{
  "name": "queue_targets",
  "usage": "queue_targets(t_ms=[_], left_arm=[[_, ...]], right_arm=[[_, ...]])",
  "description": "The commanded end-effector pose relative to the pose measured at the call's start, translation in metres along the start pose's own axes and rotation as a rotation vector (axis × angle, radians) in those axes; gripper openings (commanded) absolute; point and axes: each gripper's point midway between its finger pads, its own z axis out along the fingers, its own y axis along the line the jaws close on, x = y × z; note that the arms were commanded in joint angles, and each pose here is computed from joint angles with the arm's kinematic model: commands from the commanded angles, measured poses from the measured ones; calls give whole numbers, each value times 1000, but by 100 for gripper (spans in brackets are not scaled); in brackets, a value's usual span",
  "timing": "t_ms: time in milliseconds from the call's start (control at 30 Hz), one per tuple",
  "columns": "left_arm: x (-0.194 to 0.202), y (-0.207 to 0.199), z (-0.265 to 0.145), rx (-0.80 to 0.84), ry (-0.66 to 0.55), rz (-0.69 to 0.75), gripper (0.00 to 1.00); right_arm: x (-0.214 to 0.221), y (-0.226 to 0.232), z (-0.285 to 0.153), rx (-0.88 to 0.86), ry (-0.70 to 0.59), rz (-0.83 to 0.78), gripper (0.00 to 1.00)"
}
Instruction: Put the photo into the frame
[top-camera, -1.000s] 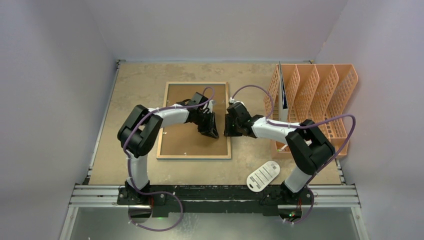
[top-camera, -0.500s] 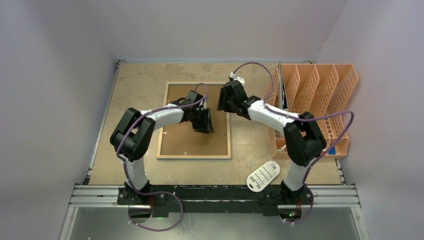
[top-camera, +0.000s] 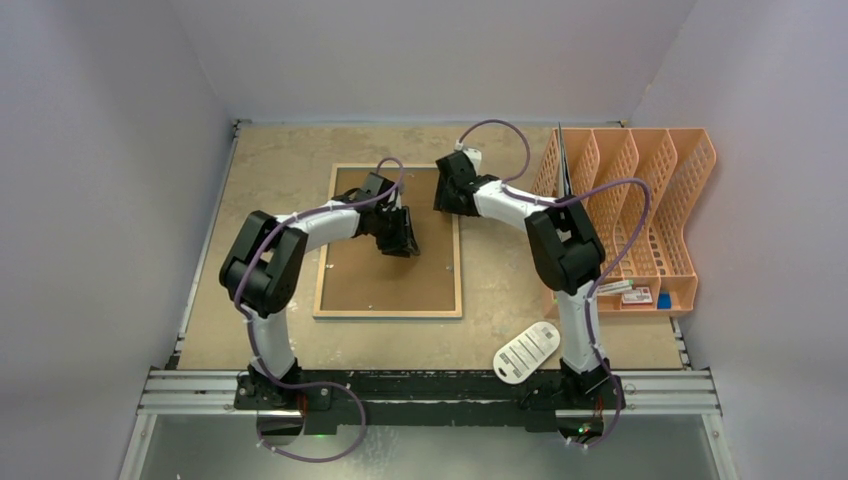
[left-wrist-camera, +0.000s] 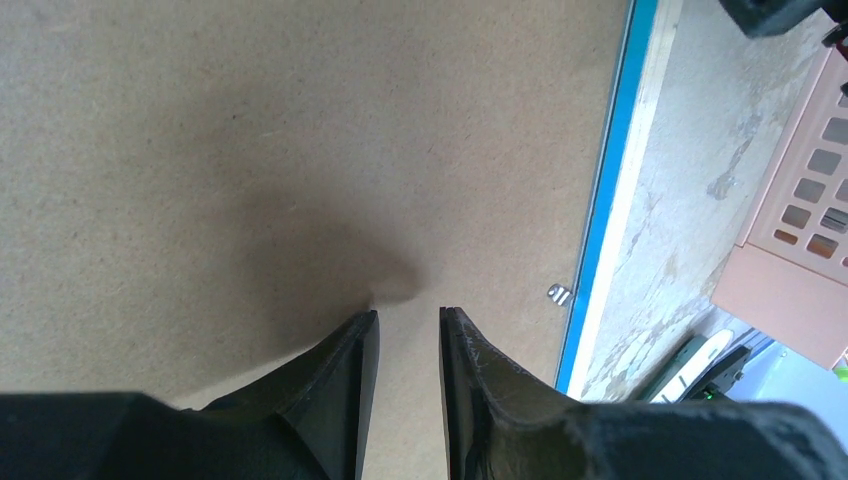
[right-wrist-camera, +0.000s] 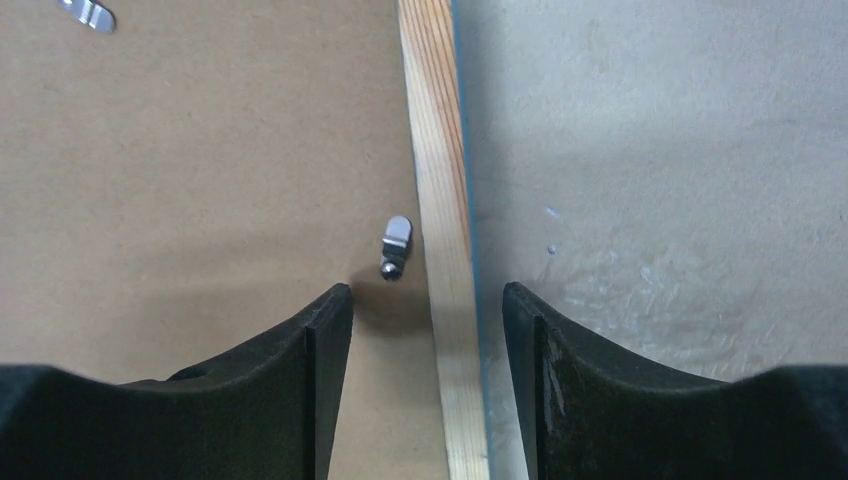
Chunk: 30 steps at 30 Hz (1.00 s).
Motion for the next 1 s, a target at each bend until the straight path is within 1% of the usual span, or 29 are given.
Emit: queue_targets(t_ms=[0,167,233,367,667,800,833,900,967], left_arm=[[-8,20,21,-66,-31,-4,32],[-1,28,27,-85,-13,-14,31],[3,32,29,-97,-5,-18,31],[10,39,31,-115,13,-19,30],[14,44,36,-126,25,-22,28],[17,46,38,-129,38,-22,28],[18,47,39,-129,41,-21,28],[18,48,40,-131,42,-18,28],[17,47,40,-130,40,-14,28]], right_arm=[[-27,-4,1,42,-67,11,59],[-31,-12,15,66,-73,21,57],[-30,-11,20,60,-62,15,54],[-24,-7,22,32,-32,-15,42],[-17,-5,15,-22,-12,-50,21],[-15,6,9,-96,5,-72,20],[-14,9,8,-113,8,-79,21],[-16,10,6,-116,7,-70,26],[-18,8,9,-94,8,-46,34]])
